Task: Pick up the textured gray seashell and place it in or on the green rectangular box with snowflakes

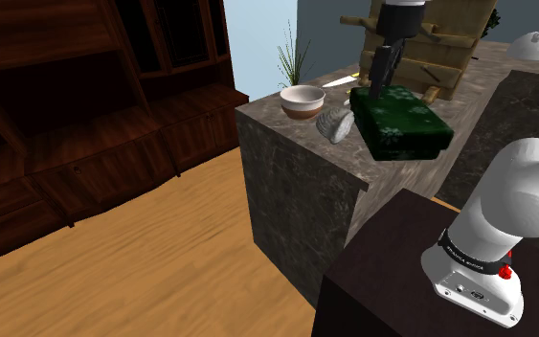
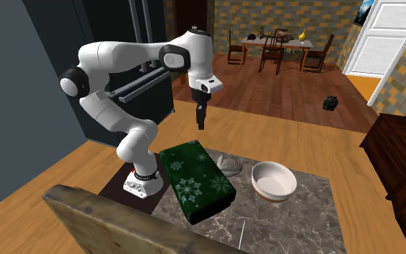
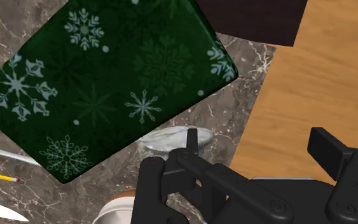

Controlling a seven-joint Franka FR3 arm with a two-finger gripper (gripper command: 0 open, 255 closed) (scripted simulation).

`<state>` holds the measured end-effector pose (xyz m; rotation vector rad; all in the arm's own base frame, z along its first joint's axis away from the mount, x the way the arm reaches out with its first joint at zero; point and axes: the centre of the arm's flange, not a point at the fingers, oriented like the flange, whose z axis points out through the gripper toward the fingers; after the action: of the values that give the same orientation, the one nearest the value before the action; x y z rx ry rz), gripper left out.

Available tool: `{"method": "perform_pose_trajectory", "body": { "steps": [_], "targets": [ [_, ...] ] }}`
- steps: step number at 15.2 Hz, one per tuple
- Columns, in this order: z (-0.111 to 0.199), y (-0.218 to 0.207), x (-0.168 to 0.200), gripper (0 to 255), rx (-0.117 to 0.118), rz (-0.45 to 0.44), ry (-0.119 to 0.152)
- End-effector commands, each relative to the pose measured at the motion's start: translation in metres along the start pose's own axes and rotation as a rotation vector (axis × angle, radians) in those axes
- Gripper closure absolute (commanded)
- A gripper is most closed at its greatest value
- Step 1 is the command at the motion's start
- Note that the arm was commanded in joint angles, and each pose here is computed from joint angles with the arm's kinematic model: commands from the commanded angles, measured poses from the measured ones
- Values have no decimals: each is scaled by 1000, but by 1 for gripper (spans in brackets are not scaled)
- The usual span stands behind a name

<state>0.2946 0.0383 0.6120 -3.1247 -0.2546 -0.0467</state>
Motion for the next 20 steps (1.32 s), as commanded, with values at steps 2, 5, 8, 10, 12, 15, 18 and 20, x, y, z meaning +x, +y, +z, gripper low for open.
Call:
{"method": "perform_pose_trajectory", "body": {
  "steps": [2,5,8,10,12,15,18,20],
  "targets": [
    [3,17,9,0,42,-4,-13],
    [16,68,36,0,167,-17,-51],
    [36,116,64,0,293,-30,-89],
    [54,147,82,0,376,-38,-114],
    [74,175,100,0,460,-47,-139],
    [110,214,126,0,585,-59,-177],
    [148,246,149,0,700,-71,-212],
    [155,239,147,0,700,-71,-212]
  ]
}}
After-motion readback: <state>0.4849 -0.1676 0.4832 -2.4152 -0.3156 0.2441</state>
